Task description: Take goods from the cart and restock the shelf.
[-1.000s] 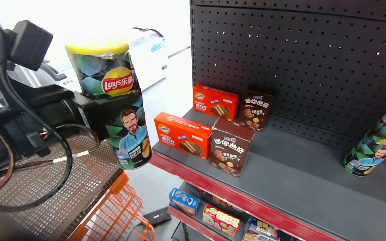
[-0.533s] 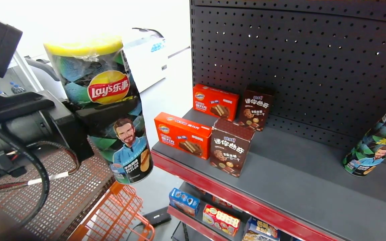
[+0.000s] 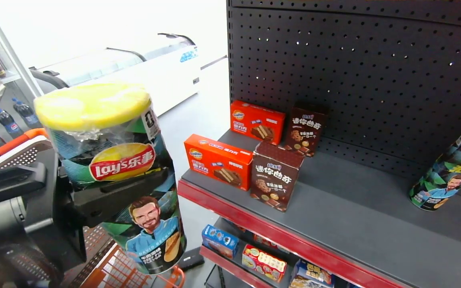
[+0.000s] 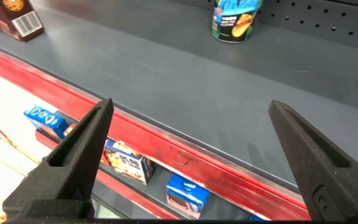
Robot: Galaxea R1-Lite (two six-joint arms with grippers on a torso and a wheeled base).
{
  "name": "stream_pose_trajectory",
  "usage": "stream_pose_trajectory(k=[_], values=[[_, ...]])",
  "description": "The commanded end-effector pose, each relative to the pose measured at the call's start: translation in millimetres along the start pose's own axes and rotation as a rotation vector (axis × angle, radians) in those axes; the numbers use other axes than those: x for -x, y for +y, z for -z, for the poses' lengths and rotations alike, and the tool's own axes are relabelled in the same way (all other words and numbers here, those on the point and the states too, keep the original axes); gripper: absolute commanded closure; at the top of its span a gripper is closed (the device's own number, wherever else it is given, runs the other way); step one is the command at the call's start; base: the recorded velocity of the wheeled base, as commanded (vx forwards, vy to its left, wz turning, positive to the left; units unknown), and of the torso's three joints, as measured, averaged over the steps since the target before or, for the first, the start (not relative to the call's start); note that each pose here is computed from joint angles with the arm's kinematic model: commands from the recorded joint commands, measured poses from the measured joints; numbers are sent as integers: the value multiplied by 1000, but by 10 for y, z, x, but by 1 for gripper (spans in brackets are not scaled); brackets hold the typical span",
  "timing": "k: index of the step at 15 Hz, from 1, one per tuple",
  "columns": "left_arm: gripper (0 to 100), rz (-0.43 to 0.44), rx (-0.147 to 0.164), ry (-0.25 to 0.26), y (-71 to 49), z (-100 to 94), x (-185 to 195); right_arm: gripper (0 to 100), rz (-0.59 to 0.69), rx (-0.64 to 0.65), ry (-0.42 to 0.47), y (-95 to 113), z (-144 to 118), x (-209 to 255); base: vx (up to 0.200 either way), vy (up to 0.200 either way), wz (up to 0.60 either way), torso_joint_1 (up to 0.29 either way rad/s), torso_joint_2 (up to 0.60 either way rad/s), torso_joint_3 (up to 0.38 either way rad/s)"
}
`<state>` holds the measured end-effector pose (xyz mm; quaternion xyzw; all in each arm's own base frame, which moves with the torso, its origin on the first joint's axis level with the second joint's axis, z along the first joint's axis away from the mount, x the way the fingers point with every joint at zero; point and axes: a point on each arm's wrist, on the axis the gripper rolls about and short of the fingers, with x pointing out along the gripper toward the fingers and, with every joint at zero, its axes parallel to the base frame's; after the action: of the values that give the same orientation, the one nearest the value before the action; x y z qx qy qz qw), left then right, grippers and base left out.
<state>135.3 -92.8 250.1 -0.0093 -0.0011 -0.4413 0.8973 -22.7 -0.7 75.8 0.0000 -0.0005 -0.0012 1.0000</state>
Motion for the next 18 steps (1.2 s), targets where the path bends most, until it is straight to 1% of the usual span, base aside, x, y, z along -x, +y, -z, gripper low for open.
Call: stream_pose_trajectory(k=[1, 4, 7, 10, 11, 18], values=[[100, 20, 5, 8, -14, 53, 5, 0, -1, 0, 1, 0, -1, -1, 0, 0, 0, 0, 0, 0], [100, 50, -2, -12, -2, 15, -41, 0, -1, 2, 1, 0, -1, -1, 0, 0, 0, 0, 0, 0], [100, 77, -1, -7, 23, 13, -144, 0, -2, 2, 1, 0, -1, -1, 0, 0, 0, 0, 0, 0], [100, 94, -7, -23, 41, -66, -215, 0, -4, -2, 1, 0, -1, -1, 0, 0, 0, 0, 0, 0], [100, 97, -8, -22, 52, -74, -247, 0, -4, -2, 1, 0, -1, -1, 0, 0, 0, 0, 0, 0], [100, 102, -12, -30, 72, -121, -316, 0, -4, 2, 1, 0, -1, -1, 0, 0, -600, 4, 2, 2]])
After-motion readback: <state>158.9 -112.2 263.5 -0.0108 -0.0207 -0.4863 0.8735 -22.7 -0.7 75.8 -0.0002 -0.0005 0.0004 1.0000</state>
